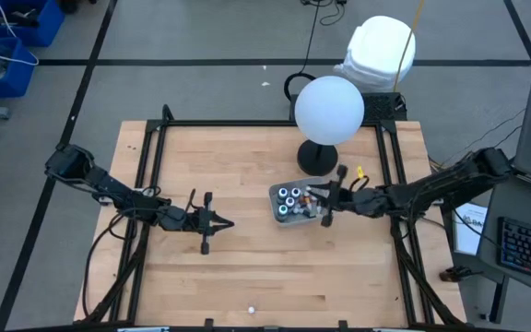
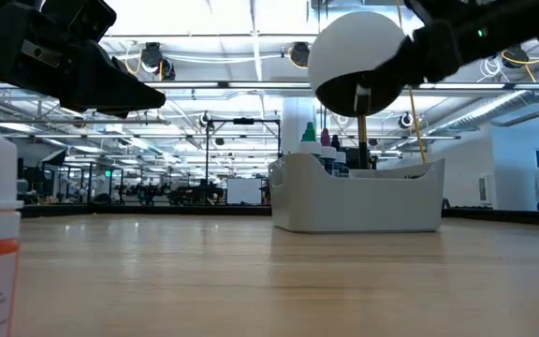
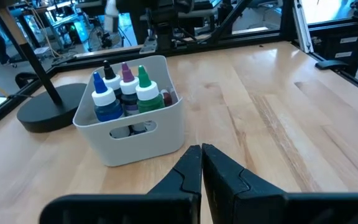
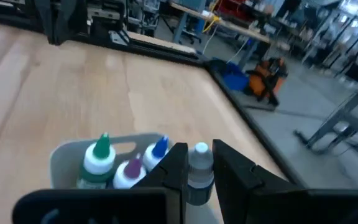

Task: Pick & Place food coloring
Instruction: Put the blue food coloring bottle into the gray bin

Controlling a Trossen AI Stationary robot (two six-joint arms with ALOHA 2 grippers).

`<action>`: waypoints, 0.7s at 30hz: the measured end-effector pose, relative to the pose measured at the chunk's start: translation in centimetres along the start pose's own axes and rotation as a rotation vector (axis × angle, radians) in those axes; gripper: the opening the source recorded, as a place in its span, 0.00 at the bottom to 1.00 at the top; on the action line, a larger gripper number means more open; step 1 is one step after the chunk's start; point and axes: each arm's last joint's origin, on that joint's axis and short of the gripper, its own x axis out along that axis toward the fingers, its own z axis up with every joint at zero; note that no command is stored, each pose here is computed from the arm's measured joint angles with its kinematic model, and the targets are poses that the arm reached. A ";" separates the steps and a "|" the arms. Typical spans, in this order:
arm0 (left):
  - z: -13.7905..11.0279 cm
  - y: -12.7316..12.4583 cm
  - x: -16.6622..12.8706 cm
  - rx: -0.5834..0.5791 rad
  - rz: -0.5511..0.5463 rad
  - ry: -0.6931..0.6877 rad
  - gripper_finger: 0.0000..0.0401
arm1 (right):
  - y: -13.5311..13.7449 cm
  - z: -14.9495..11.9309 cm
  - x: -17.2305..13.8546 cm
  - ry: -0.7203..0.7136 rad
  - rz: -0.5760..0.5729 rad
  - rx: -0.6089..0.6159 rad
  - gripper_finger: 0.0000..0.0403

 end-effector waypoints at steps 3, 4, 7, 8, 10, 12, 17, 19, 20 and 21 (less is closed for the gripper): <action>0.0 0.0 0.0 0.000 0.000 0.000 0.05 | -0.1 -1.5 0.0 0.035 -0.002 0.053 0.11; 0.0 0.0 0.0 0.000 0.000 0.000 0.05 | 0.0 -1.9 0.0 0.052 -0.001 0.060 0.11; 0.0 0.0 0.0 -0.001 0.000 0.000 0.05 | 0.3 -2.8 0.2 0.083 0.000 0.101 0.11; 0.0 0.0 0.0 0.000 0.000 0.000 0.05 | 0.5 -3.0 0.4 0.092 0.000 0.118 0.11; 0.0 0.0 0.0 0.000 0.000 0.000 0.05 | 0.8 -3.4 0.7 0.116 0.000 0.126 0.11; 0.0 0.0 0.0 0.000 0.001 0.000 0.05 | 1.1 -3.9 1.0 0.141 -0.004 0.133 0.11; 0.0 0.0 0.0 0.000 0.001 0.000 0.05 | 1.9 -4.7 2.0 0.152 -0.059 0.174 0.11; 0.0 0.0 0.0 0.000 0.001 0.000 0.05 | 2.2 -4.9 2.4 0.150 -0.059 0.176 0.11; 0.0 0.0 0.0 0.000 0.001 0.000 0.05 | 2.4 -5.1 2.6 0.153 -0.056 0.174 0.11; 0.0 0.0 0.0 0.000 0.001 0.000 0.05 | 2.6 -5.3 2.7 0.159 -0.054 0.168 0.11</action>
